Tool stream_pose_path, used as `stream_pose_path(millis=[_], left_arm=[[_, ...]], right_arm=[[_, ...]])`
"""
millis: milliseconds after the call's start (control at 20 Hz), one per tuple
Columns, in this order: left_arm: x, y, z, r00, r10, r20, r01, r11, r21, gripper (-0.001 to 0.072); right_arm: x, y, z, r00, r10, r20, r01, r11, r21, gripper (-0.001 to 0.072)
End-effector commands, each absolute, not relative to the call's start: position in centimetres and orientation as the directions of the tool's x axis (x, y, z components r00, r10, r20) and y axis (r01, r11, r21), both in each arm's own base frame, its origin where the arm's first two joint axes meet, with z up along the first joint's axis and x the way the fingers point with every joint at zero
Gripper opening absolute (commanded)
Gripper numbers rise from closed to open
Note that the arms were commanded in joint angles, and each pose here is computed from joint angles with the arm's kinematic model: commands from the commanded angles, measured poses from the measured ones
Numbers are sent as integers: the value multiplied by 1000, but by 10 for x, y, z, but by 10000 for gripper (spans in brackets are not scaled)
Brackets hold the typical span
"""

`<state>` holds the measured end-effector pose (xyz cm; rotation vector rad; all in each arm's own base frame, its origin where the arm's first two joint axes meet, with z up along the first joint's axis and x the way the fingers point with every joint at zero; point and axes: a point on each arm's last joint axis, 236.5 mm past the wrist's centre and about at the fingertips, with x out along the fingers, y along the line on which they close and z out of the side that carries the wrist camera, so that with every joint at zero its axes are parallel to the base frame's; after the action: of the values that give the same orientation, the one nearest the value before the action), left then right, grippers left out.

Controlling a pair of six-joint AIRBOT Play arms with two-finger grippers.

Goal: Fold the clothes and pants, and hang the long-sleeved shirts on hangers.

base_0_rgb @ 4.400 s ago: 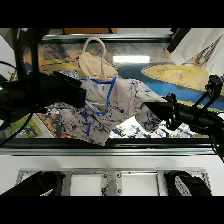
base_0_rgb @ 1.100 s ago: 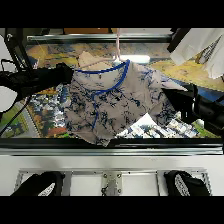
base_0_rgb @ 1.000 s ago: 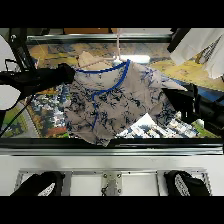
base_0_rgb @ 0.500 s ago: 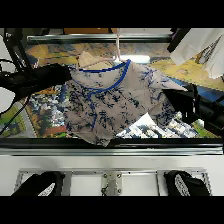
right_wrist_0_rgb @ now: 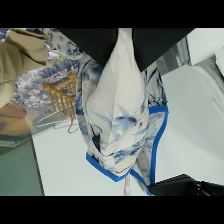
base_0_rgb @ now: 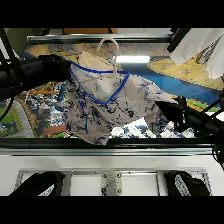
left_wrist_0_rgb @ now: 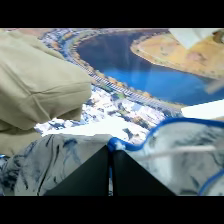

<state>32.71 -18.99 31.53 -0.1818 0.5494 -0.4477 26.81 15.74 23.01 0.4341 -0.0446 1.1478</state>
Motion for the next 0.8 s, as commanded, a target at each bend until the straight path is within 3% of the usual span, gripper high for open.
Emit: stream_pose_path(millis=[0,350,750], left_arm=[[300,-206,317,717,-480,-505,427,875,-226,15],[275,-228,317,666,-534,-522,494,839,-228,15],[264,-244,319,638,-575,-512,533,810,-246,15]], right_arm=[[265,157,218,409,852,326,-894,302,332,10],[277,185,221,340,805,485,-914,163,371,10],[277,213,219,310,832,461,-909,117,399,10]])
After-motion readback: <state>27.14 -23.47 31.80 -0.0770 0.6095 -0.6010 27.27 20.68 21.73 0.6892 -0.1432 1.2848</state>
